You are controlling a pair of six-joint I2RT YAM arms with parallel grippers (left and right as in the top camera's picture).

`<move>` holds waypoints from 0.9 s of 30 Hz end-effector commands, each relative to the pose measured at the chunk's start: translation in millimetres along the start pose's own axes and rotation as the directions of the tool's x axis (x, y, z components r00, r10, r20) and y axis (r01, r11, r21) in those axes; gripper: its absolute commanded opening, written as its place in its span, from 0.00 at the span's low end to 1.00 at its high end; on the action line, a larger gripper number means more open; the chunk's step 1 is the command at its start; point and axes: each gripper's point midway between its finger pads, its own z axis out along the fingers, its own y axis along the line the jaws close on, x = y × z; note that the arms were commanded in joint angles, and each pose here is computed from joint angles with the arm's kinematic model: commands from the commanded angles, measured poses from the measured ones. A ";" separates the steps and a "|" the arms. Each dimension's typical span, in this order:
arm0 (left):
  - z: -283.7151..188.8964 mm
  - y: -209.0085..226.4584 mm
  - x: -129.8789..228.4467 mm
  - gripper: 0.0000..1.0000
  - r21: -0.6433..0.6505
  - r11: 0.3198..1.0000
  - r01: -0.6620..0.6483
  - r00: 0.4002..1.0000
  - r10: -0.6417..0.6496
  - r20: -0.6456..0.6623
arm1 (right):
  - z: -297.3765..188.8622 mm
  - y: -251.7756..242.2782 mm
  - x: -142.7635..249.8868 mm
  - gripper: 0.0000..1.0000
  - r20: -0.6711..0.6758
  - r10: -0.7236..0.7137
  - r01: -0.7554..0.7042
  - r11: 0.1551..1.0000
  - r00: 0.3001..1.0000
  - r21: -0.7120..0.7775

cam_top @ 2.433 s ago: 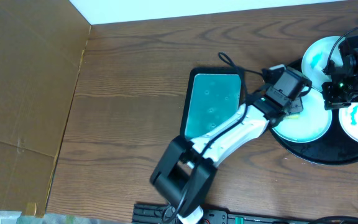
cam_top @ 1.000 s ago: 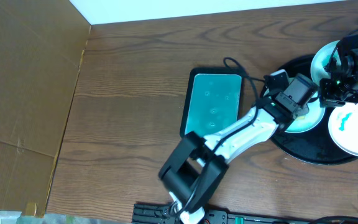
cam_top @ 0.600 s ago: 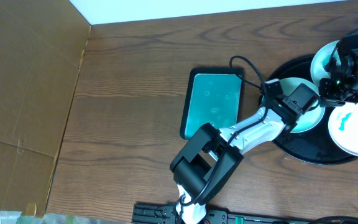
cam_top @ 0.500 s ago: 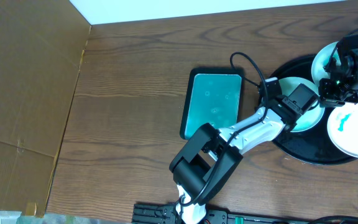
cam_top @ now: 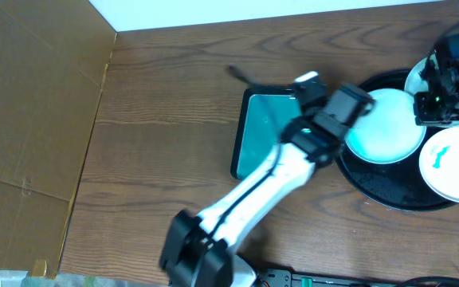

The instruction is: Clean dirty plates on tray and stack at the side

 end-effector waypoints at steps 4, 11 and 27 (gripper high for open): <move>-0.5 85.5 -27.7 0.07 -0.207 0.977 0.049 0.998 -0.056 -0.029 | -52.8 2.9 -15.4 0.01 0.157 -0.183 0.130 0.946 0.971 0.298; 9.2 142.4 -28.1 0.07 -0.332 0.936 0.117 0.980 -0.164 -0.117 | -113.2 12.9 -28.9 0.01 0.254 -0.389 0.141 0.746 0.885 0.651; 19.2 199.1 -36.5 0.07 -0.362 0.925 0.114 0.950 -0.208 -0.233 | -213.3 87.2 -45.8 0.01 -0.018 -0.756 0.155 0.111 0.654 0.982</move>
